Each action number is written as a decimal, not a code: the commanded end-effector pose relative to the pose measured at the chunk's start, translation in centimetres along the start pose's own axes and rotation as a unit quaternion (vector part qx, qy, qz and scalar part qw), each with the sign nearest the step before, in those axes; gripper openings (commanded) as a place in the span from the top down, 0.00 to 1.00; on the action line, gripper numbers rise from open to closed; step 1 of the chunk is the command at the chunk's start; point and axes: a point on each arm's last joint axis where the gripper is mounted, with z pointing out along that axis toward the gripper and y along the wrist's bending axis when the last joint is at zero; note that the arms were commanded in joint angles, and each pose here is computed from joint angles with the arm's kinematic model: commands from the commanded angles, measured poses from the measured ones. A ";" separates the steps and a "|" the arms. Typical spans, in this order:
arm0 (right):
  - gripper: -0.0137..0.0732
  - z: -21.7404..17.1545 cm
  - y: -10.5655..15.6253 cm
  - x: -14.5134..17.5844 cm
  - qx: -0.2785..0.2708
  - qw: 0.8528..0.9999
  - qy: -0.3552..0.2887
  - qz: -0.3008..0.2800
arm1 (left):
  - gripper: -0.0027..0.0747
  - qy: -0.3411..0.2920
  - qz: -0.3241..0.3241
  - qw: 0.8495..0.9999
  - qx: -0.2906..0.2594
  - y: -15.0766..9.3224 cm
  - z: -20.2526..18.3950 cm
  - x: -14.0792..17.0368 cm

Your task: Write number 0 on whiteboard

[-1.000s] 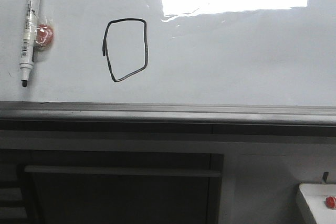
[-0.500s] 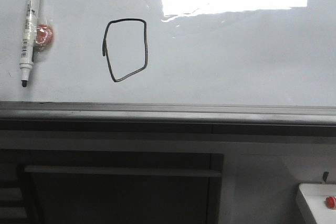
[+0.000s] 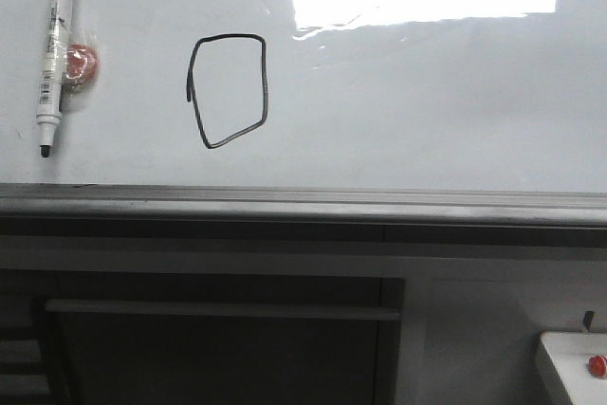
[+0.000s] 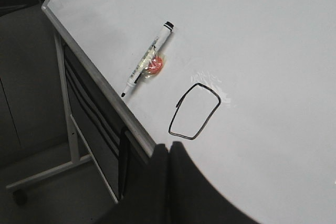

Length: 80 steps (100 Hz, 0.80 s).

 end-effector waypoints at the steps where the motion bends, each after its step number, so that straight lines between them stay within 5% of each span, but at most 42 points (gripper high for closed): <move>1: 0.92 -0.4 -0.5 -1.6 0.021 0.998 -0.055 -0.003 | 0.99 -0.035 0.033 0.998 -0.029 0.3 -0.9 -0.6; 29: 0.92 -0.4 -0.5 -1.6 0.021 0.998 -0.055 -0.003 | 0.99 -0.002 0.066 0.988 -0.137 1.5 -2.6 0.9; 80: 0.92 -0.4 -0.5 -1.6 0.021 0.998 -0.055 -0.003 | 0.99 0.114 0.068 0.979 -0.154 2.6 -2.8 5.9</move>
